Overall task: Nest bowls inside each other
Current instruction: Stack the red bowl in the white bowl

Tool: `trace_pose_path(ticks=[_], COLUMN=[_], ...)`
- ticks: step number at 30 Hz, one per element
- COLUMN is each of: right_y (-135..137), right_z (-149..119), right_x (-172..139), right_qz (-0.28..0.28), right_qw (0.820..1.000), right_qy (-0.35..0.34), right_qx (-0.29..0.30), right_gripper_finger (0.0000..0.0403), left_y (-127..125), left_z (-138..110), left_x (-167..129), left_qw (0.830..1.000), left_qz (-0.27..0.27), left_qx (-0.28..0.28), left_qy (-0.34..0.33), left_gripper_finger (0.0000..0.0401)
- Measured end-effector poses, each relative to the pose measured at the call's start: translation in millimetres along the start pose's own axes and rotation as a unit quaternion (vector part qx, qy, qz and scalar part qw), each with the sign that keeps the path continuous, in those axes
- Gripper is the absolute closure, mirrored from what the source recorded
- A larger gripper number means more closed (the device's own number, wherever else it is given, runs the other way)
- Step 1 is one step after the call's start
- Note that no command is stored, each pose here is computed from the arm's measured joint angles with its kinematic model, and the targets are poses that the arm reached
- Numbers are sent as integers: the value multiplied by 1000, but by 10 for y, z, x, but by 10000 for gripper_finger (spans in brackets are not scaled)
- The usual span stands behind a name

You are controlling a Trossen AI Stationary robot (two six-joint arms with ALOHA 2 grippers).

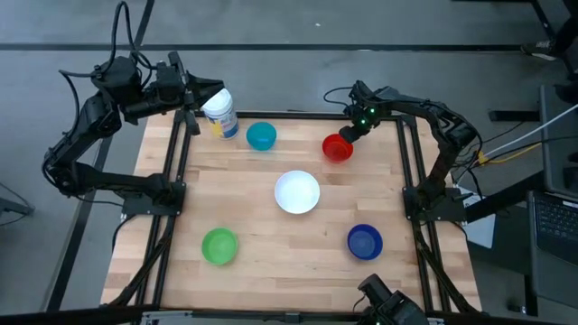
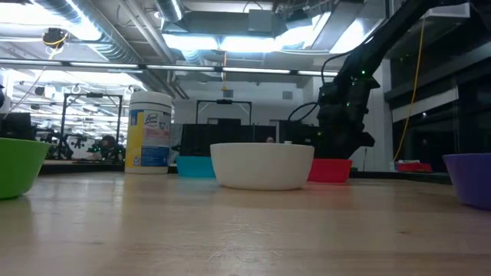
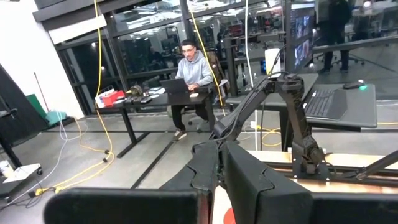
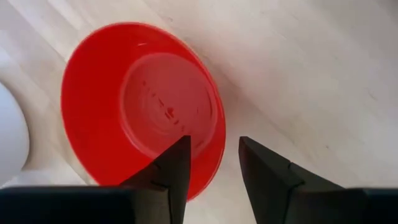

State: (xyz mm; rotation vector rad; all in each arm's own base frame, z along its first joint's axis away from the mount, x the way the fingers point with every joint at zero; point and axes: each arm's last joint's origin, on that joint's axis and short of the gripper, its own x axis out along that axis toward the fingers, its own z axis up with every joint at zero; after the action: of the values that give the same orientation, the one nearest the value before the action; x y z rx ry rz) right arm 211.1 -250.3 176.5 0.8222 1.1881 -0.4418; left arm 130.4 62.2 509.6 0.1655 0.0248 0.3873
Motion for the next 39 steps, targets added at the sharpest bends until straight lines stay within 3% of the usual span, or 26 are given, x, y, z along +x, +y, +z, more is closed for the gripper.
trace_pose_path(ticks=[11,25,30,34,39], right_y=[-3,-18,15,78,241], right_z=[20,-102,-182,-196,-208], right_x=[-1,155,252,284,334], right_qz=[-6,10,1,0,2], right_qw=[1000,1000,1000,1000,999], right_qy=[-10,5,21,27,34], right_qx=[-1,8,4,-7,-30], right_gripper_finger=[249,264,301,383,396], left_y=[-1,-6,-7,-6,-6], left_z=[31,36,53,73,93], left_x=[-6,-27,-77,-127,-186], left_qw=[1000,1000,1000,999,999], left_qz=[-6,-13,-12,-10,-7], left_qx=[-2,-4,-4,-4,-3], left_qy=[-17,-20,-26,-35,-44], left_gripper_finger=[372,372,372,372,372])
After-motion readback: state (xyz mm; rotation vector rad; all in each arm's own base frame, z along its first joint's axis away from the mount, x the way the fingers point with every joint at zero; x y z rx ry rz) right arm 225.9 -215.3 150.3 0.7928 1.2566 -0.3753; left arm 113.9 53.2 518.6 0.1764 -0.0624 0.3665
